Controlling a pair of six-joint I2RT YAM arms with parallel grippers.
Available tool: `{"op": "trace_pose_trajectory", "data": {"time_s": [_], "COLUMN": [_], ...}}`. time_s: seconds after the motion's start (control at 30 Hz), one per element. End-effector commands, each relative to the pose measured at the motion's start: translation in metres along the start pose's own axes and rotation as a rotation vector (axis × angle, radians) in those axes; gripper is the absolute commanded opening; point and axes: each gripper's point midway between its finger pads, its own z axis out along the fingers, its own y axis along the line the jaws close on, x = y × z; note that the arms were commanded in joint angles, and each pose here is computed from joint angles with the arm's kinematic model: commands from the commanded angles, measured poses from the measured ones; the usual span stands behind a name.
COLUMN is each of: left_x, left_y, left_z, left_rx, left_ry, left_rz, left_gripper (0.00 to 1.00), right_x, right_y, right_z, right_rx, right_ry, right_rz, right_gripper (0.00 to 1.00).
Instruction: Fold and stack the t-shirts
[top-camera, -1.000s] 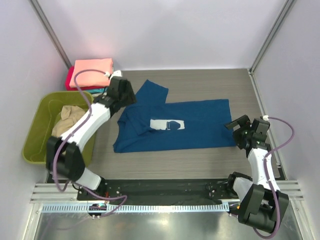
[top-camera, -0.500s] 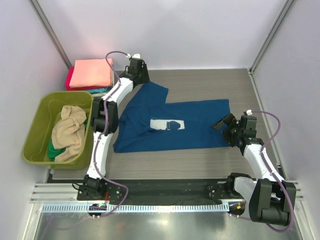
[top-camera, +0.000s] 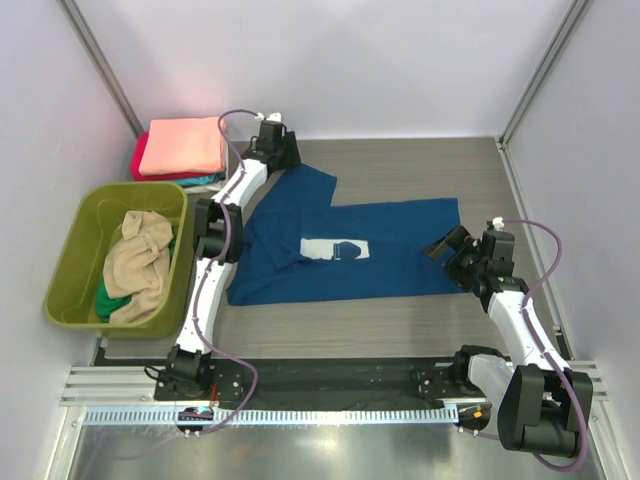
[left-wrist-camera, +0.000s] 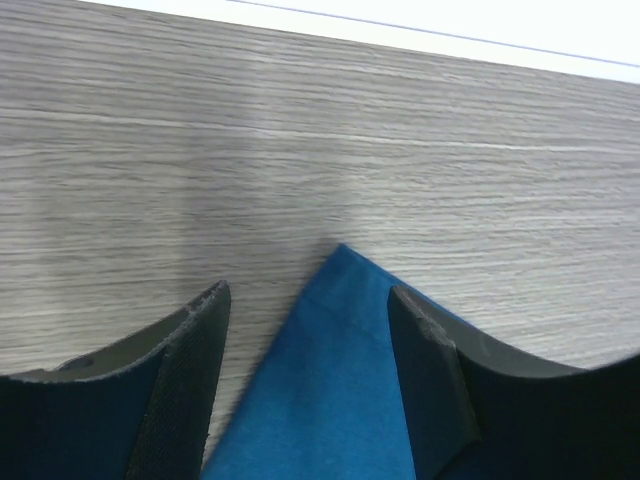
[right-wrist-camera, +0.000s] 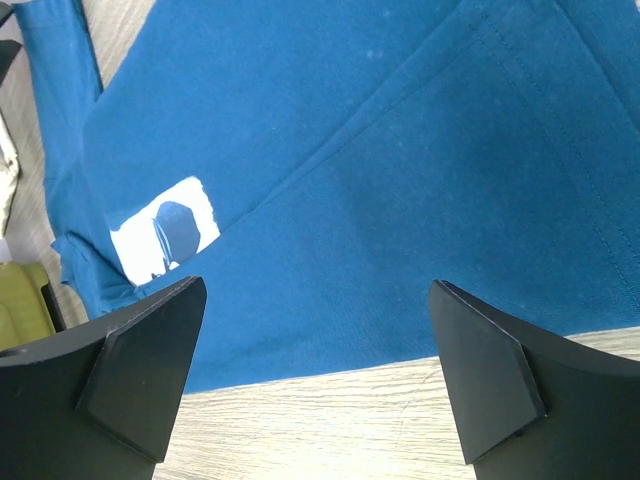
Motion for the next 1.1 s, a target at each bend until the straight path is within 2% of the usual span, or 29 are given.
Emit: {"op": "trace_pose_trajectory", "data": {"time_s": [0.0, 0.03, 0.13, 0.17, 0.23, 0.27, 0.37, 0.6, 0.77, 0.8, 0.83, 0.9, 0.93, 1.0, 1.07], "left_x": [-0.005, -0.002, 0.001, 0.001, 0.002, 0.001, 0.0, -0.001, -0.004, -0.004, -0.004, -0.002, -0.003, -0.002, 0.002], "left_y": [-0.017, -0.022, -0.027, -0.027, -0.026, -0.026, -0.02, -0.008, 0.024, 0.028, 0.033, 0.037, 0.042, 0.047, 0.051], "left_z": [-0.003, -0.004, -0.006, -0.006, -0.006, -0.006, -0.005, -0.001, 0.01, 0.012, 0.012, 0.016, 0.015, 0.018, 0.018], "left_rx": [0.085, 0.109, 0.128, 0.128, 0.128, 0.136, 0.129, 0.291, 0.341, 0.347, 0.368, 0.366, 0.379, 0.393, 0.381], "left_ry": [0.0, 0.013, 0.021, 0.021, 0.026, 0.026, 0.026, 0.051, 0.06, 0.06, 0.069, 0.071, 0.073, 0.069, 0.076], "left_rz": [0.026, 0.032, 0.054, 0.054, 0.053, 0.052, 0.021, -0.124, -0.327, -0.35, -0.371, -0.408, -0.432, -0.476, -0.484], "left_gripper": [0.61, 0.61, 0.47, 0.36, 0.23, 0.13, 0.0, 0.0, 0.0, 0.0, 0.0, 0.0, 0.0, 0.0, 0.0], "right_x": [-0.008, -0.007, -0.014, -0.016, -0.028, -0.032, -0.053, -0.138, -0.184, -0.206, -0.2, -0.222, -0.214, -0.227, -0.222], "right_y": [0.004, 0.002, 0.002, 0.002, 0.006, 0.007, 0.015, 0.019, 0.007, 0.02, 0.005, 0.014, -0.001, 0.003, -0.006], "right_z": [0.004, 0.005, 0.006, 0.006, 0.006, 0.007, 0.01, 0.041, 0.084, 0.088, 0.11, 0.126, 0.142, 0.155, 0.172], "right_rx": [-0.015, -0.007, 0.01, 0.014, 0.022, 0.027, 0.043, 0.212, 0.345, 0.333, 0.378, 0.38, 0.424, 0.424, 0.44], "right_ry": [-0.03, -0.028, -0.048, -0.051, -0.082, -0.087, -0.121, -0.269, -0.321, -0.353, -0.305, -0.316, -0.265, -0.271, -0.236], "right_rz": [-0.02, -0.02, -0.022, -0.023, -0.027, -0.022, -0.03, -0.039, -0.029, -0.051, -0.054, -0.073, -0.081, -0.089, -0.096], "right_gripper": [1.0, 1.0, 1.0, 1.0, 1.0, 1.0, 1.0, 0.99, 0.93, 0.91, 0.88, 0.87, 0.86, 0.85, 0.83]}}
